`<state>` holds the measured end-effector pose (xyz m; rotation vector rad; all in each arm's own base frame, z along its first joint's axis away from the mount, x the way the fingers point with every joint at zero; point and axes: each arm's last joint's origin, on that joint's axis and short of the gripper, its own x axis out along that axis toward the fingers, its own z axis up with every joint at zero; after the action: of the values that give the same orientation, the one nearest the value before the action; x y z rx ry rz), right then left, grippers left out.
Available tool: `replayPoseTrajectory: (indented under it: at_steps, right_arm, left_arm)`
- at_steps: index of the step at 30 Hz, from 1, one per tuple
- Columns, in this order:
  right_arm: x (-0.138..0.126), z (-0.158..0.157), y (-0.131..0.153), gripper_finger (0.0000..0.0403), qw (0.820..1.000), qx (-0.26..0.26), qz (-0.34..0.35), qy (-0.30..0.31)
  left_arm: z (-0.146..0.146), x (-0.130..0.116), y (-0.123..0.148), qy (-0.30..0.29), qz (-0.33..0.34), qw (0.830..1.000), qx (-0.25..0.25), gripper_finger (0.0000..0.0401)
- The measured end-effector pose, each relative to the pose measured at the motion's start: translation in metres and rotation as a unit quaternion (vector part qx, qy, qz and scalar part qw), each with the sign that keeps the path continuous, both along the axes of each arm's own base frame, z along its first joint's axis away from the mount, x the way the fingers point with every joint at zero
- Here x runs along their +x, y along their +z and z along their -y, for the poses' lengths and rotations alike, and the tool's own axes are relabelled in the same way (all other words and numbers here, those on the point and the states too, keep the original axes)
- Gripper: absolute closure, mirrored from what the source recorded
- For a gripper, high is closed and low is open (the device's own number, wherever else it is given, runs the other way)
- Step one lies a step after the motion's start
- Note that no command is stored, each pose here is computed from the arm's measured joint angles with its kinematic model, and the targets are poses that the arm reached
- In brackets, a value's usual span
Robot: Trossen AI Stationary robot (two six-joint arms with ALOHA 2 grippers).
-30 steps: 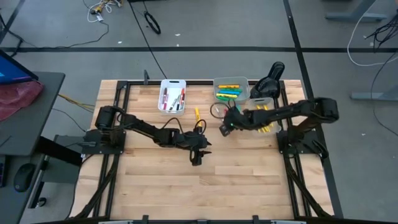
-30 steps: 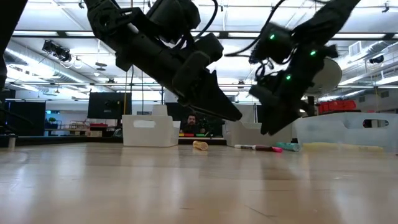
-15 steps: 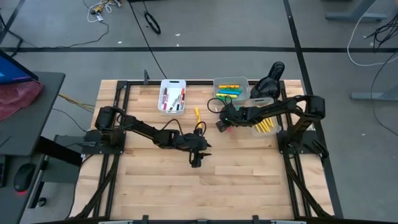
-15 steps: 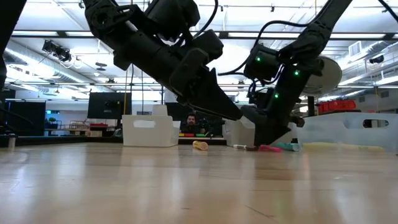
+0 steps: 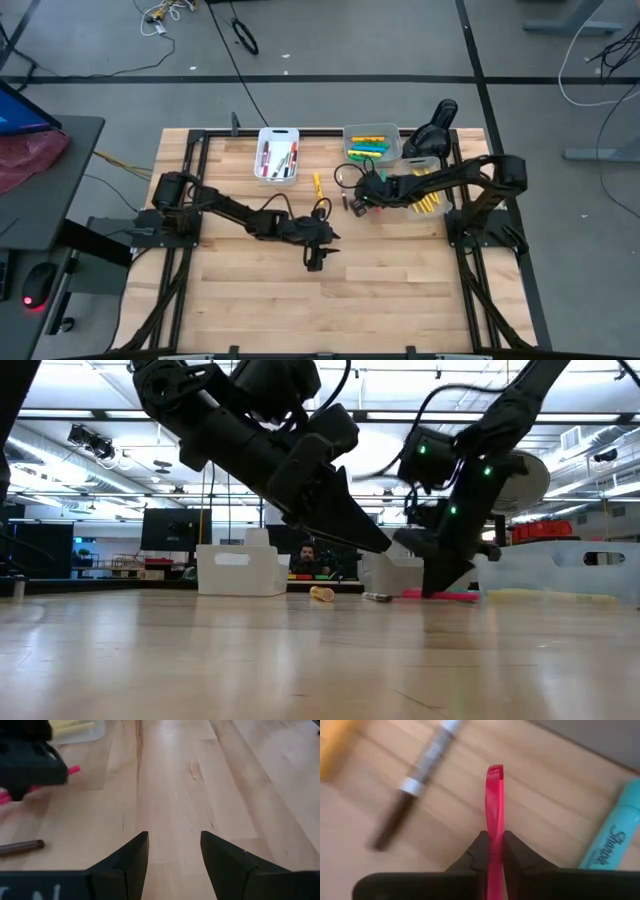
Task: Pick & Place Markers
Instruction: Put the pink pen into the transparent bin
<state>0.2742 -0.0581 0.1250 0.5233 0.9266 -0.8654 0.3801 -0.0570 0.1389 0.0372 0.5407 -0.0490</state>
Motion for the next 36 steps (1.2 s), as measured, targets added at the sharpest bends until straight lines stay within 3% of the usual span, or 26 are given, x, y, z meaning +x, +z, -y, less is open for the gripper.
replayPoseTrajectory:
  at_steps: [10,14,18,25,36]
  right_arm:
    - [-0.022,-0.031,0.085,0.0385,0.993,-0.015,0.114,0.037]
    - [-0.045,-0.042,0.124,0.0386,0.996,-0.023,0.083,0.018]
    - [-0.071,-0.046,0.144,0.0385,1.000,0.000,0.001,-0.025]
    - [-0.102,-0.041,0.138,0.0385,0.983,0.051,-0.131,-0.115]
    - [-0.108,-0.012,0.076,0.0385,0.981,0.065,-0.139,-0.120]
  left_arm:
    - [0.001,0.000,0.000,0.003,0.002,1.000,0.005,0.0215]
    - [0.002,0.000,0.001,0.003,0.006,1.000,0.004,0.0215]
    - [0.002,0.001,0.001,0.003,0.009,1.000,0.003,0.0215]
    - [0.002,0.001,0.002,0.004,0.011,1.000,0.003,0.0215]
    - [0.002,0.001,0.002,0.004,0.011,1.000,0.000,0.0215]
